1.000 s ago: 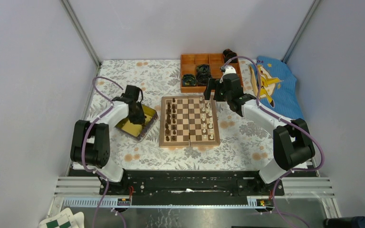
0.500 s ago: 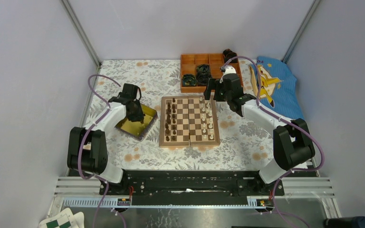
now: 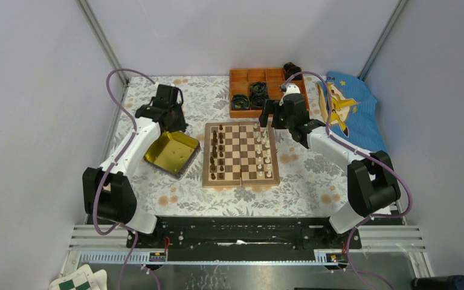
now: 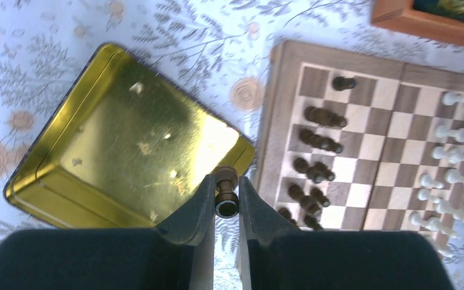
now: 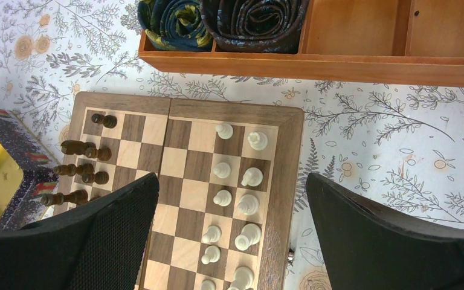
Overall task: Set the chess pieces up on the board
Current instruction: Place the chess piece on the chessboard.
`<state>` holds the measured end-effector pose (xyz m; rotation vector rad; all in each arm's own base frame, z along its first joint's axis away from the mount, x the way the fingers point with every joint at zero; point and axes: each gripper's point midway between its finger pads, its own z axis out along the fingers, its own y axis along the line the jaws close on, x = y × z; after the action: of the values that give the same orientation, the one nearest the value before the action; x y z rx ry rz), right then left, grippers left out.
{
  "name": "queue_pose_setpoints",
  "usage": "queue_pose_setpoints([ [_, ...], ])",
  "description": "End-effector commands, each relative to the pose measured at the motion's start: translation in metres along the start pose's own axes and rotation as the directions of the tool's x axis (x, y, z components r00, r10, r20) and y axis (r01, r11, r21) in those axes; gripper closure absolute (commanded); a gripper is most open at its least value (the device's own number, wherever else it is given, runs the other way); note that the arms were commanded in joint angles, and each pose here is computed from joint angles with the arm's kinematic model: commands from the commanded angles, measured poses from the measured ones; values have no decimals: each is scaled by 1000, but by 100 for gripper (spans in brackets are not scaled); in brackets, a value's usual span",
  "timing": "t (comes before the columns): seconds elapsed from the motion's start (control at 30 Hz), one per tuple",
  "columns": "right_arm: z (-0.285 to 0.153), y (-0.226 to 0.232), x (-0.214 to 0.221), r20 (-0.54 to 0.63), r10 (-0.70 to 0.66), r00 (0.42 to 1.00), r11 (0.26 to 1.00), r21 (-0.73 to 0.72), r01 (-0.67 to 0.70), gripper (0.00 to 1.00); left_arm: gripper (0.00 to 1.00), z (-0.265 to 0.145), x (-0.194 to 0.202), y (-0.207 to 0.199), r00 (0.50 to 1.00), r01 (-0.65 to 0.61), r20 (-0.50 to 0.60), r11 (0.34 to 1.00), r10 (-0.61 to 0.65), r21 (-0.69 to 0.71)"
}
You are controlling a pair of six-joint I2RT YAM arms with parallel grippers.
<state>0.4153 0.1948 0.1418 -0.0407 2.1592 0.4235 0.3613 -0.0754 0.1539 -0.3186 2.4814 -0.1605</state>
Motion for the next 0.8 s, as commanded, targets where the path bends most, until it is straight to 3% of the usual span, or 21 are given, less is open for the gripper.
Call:
queue_pose_setpoints([
  [0.0,-2,6,-19,65,9,998,1000,-25,-7,0,100,6,-8,-16,998,-55,-25,998,55,1],
  [0.37,0,3,-18,64,7,998,1000,-12,-6,0,100,46,-31,-63,989,-136,-61,990,137,29],
  [0.77,4,-1,-15,57,0,998,1000,11,-1,0,100,92,-23,-100,970,-218,-99,975,221,43],
])
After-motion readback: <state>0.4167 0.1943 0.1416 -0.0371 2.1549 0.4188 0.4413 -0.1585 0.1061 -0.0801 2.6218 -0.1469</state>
